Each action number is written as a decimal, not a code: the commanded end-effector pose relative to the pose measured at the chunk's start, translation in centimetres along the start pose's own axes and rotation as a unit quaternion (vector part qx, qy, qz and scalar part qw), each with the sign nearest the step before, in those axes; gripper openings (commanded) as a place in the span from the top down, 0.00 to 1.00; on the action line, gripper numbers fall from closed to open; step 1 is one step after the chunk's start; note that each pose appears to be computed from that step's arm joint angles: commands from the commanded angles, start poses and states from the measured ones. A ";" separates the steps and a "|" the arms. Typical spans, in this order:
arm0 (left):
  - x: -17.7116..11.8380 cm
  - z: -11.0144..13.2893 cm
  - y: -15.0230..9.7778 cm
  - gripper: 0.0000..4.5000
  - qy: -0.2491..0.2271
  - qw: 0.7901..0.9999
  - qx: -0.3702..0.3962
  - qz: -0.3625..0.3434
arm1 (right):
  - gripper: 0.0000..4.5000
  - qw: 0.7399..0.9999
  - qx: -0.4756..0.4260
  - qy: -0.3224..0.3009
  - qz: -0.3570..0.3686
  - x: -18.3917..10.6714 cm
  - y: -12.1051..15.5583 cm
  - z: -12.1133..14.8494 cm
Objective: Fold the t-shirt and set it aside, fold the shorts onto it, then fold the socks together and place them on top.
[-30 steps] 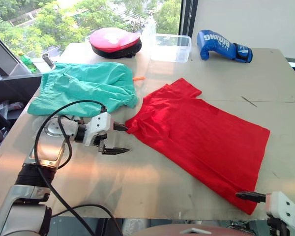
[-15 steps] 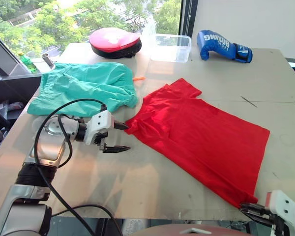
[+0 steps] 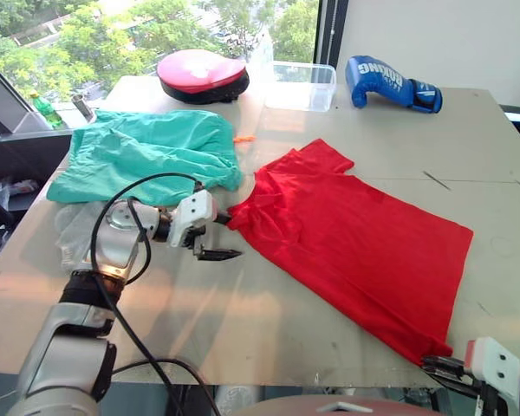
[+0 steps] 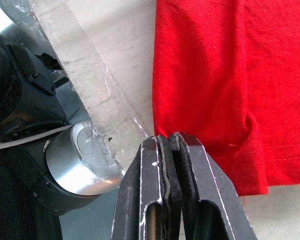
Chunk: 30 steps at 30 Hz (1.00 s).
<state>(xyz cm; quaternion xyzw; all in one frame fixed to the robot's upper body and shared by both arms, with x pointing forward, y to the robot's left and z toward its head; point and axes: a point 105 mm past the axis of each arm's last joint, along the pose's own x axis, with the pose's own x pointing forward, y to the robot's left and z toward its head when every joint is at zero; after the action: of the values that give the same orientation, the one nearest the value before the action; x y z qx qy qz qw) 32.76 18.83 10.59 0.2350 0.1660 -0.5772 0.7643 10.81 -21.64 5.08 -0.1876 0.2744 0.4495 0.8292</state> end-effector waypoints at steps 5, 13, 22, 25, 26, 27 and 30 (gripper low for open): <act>-0.5 0.3 1.5 0.16 -0.008 1.000 -0.012 0.019 | 1.00 1.000 0.005 0.025 -0.015 0.0 -0.6 -1.3; -0.8 0.2 2.2 0.87 -0.006 0.999 -0.019 0.026 | 1.00 1.000 -0.002 0.021 -0.014 0.4 -0.9 -1.1; -2.3 -0.7 1.8 0.99 0.012 1.000 -0.023 0.016 | 1.00 0.999 -0.016 0.026 -0.020 -0.1 -2.4 -1.0; -3.2 -0.8 0.8 0.99 0.012 0.999 -0.042 -0.003 | 1.00 0.998 -0.026 0.038 -0.030 -0.8 -3.8 -1.2; -3.5 -0.9 0.5 0.99 0.013 0.999 -0.052 -0.009 | 1.00 0.998 -0.030 0.043 -0.032 -1.0 -4.4 -1.3; -3.8 -1.0 0.0 0.99 0.014 0.998 -0.062 -0.015 | 1.00 0.997 -0.035 0.050 -0.036 -1.4 -5.0 -1.4; -4.4 -1.2 -1.2 0.99 0.016 0.996 -0.085 -0.031 | 1.00 0.995 -0.054 0.070 -0.041 -2.4 -6.6 -1.6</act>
<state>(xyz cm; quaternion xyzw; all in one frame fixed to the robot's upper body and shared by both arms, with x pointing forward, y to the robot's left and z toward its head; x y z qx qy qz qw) 30.48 22.59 10.03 0.1716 0.2534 -0.5805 0.7546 15.00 -25.63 6.07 -0.2628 0.2712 0.4403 0.8146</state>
